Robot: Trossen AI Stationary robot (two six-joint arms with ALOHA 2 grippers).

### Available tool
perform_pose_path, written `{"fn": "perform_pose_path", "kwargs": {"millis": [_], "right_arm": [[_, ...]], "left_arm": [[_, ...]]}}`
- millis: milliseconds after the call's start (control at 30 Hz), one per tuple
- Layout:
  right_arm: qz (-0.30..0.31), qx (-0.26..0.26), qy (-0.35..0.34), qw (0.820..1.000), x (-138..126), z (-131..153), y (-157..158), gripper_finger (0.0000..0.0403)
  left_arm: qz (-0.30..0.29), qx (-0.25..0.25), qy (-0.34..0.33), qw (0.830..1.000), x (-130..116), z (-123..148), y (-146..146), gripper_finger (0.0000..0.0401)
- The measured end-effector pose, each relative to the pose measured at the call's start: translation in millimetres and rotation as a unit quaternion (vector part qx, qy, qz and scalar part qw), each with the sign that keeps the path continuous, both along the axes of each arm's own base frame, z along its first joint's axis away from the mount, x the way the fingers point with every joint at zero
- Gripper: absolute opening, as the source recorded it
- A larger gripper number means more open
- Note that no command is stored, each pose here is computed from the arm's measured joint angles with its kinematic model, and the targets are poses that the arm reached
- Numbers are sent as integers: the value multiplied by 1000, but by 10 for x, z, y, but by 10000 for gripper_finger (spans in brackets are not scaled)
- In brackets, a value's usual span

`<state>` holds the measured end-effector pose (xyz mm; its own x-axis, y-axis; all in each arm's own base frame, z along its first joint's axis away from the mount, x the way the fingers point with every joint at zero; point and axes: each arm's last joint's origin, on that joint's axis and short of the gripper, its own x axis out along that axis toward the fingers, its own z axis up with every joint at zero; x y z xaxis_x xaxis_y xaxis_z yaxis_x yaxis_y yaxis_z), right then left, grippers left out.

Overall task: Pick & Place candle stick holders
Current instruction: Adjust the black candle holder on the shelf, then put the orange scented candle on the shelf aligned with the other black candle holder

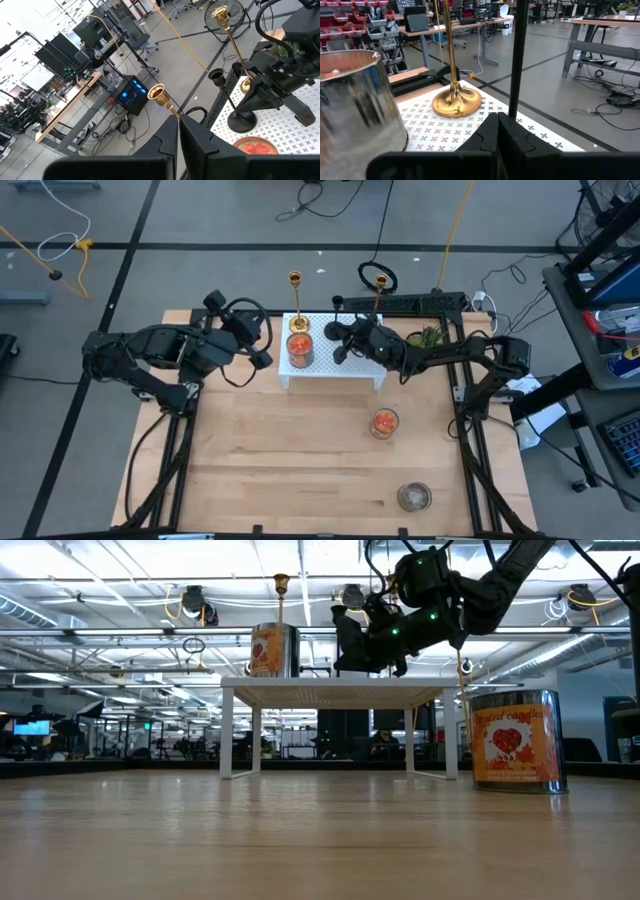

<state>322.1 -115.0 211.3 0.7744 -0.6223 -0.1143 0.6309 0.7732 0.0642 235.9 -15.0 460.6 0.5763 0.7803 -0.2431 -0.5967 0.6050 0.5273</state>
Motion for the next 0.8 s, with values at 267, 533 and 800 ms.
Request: {"fn": "perform_pose_path", "kwargs": {"millis": [267,533,800], "right_arm": [[72,9,-6,997,62,2,163,0],[108,14,91,990,-48,106,594,0],[233,25,133,963,-510,551,1175,14]], "left_arm": [[4,-10,-10,1000,-3,-8,0,26],[-31,-79,8,996,-87,-144,-152,26],[-59,-114,21,992,-132,-408,-466,5]]}}
